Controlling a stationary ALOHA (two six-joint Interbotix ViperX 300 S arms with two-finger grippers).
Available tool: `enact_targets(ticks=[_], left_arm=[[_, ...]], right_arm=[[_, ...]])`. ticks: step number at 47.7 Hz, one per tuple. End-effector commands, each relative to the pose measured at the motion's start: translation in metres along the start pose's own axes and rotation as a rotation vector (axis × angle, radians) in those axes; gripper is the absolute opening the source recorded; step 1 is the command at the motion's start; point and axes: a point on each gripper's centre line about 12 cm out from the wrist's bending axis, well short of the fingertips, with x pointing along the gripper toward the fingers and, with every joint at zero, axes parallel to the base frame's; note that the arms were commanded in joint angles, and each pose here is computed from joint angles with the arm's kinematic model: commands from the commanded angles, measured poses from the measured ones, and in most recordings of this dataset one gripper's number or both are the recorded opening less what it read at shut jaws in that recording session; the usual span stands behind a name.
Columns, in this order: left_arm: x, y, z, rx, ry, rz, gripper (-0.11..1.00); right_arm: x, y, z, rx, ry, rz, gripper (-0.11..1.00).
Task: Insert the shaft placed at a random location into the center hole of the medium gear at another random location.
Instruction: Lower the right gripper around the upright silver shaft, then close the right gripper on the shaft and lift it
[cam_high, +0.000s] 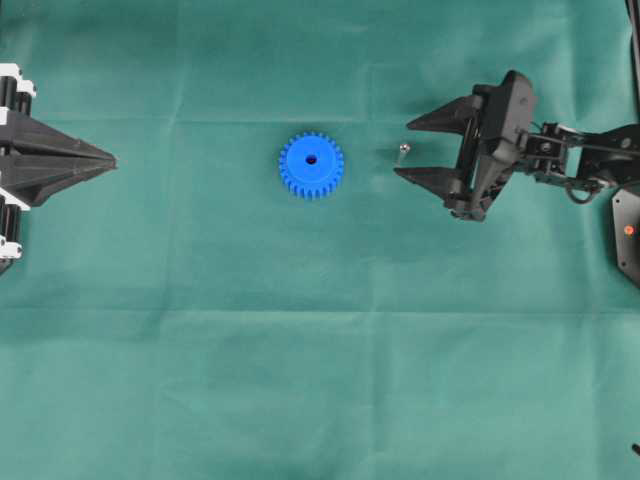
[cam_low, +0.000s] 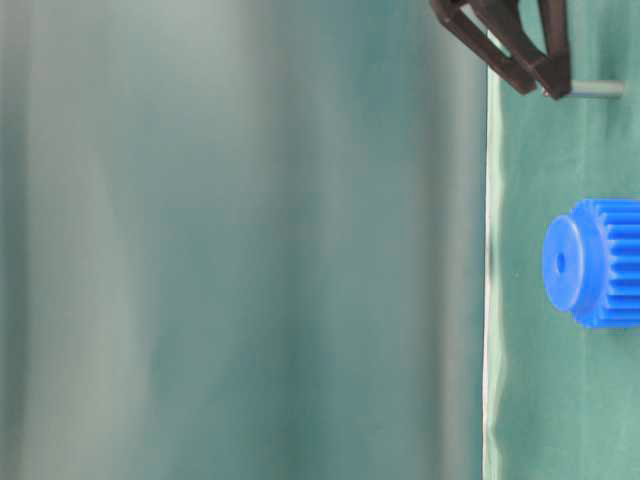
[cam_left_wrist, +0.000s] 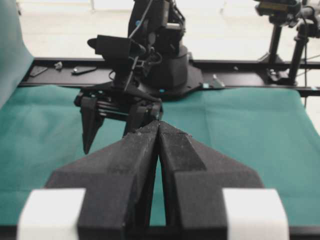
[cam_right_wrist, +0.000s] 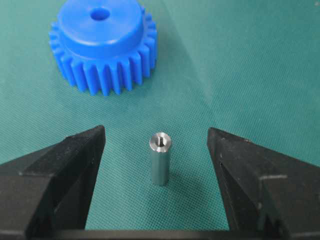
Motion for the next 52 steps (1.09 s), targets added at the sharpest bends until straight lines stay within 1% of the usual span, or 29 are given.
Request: enact_targets(ticks=[1,9,16,19,24,26,27,43,48,52], left_arm=[[0.002,0.001,0.006,0.0,-0.015,0.003,0.0],[0.002,0.001,0.006,0.0,-0.014,0.003,0.0],[0.002,0.001,0.004,0.0,-0.006,0.003,0.0],[0.002,0.001,0.005,0.0,-0.008,0.003,0.0],[0.002,0.001,0.004,0.0,-0.006,0.003,0.0],[0.002,0.001,0.005,0.0,-0.008,0.003,0.0],[0.002,0.001,0.004,0.0,-0.006,0.003,0.0],[0.002,0.001,0.005,-0.001,-0.008,0.003,0.0],[0.002,0.001,0.004,-0.001,-0.006,0.003,0.0],[0.002,0.001,0.005,-0.001,-0.008,0.003,0.0]], right_arm=[[0.006,-0.002,0.008,0.0,-0.035,-0.01,0.82],[0.007,-0.002,0.008,0.0,-0.032,-0.009,0.77],[0.007,-0.002,0.008,-0.001,-0.029,-0.008,0.66],[0.007,-0.002,0.007,-0.006,-0.026,-0.006,0.56],[0.007,-0.001,0.006,-0.011,-0.02,-0.003,0.26],[0.007,-0.001,0.007,-0.012,-0.02,-0.002,0.17],[0.007,-0.001,0.007,-0.012,-0.02,-0.002,0.14],[0.008,-0.001,0.01,-0.013,-0.025,0.0,0.13],[0.006,-0.001,0.019,-0.01,-0.022,0.002,0.13],[0.003,-0.001,0.032,-0.006,-0.006,0.004,0.13]])
